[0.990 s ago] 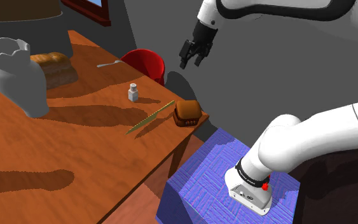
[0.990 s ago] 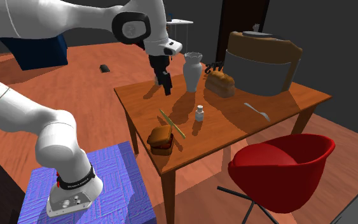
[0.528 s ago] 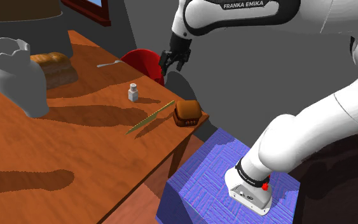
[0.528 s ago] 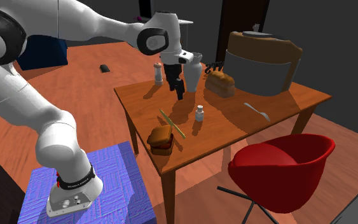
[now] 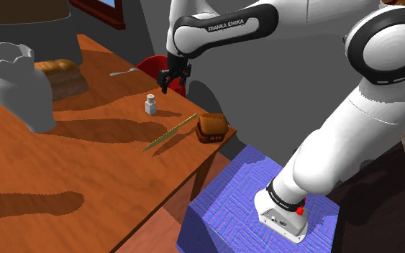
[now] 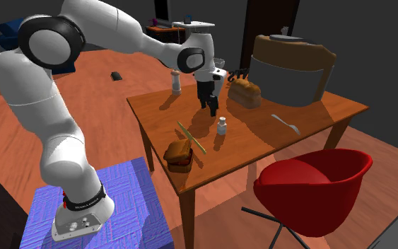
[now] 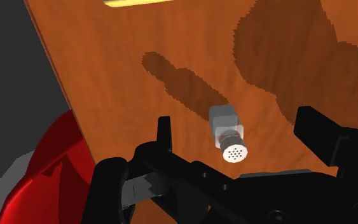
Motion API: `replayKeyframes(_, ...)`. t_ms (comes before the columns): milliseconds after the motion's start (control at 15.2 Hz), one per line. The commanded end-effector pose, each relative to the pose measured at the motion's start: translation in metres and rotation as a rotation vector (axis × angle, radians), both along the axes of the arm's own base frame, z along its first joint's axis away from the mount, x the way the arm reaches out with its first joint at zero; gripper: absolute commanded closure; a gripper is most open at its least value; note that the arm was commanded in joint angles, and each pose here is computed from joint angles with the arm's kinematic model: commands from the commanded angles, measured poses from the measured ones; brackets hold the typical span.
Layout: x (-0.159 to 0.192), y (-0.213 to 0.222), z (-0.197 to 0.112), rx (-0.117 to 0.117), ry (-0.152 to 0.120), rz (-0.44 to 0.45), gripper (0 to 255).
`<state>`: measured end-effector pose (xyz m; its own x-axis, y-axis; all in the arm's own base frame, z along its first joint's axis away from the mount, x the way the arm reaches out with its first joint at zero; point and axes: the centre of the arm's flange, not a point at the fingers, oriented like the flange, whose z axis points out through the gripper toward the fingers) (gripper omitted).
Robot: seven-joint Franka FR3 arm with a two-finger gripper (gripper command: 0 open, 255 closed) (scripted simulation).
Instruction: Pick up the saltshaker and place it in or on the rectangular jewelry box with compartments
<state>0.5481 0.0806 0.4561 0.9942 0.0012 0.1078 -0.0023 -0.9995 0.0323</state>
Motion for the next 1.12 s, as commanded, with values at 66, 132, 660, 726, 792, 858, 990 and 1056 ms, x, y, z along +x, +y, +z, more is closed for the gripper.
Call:
replayKeyframes(66, 0.030, 0.018, -0.026, -0.025, 0.005, 0.012, 0)
replayKeyframes(132, 0.039, 0.022, -0.034, -0.034, 0.007, 0.017, 0)
replayKeyframes(660, 0.089, 0.045, -0.089, -0.077, 0.017, 0.038, 0)
replayKeyframes(726, 0.090, 0.044, -0.095, -0.077, 0.017, 0.038, 0)
replayKeyframes(792, 0.090, 0.044, -0.100, -0.077, 0.017, 0.038, 0)
replayKeyframes(858, 0.091, 0.043, -0.105, -0.077, 0.017, 0.038, 0)
replayKeyframes(990, 0.092, 0.042, -0.119, -0.077, 0.017, 0.038, 0)
replayKeyframes(1056, 0.092, 0.042, -0.119, -0.077, 0.017, 0.038, 0)
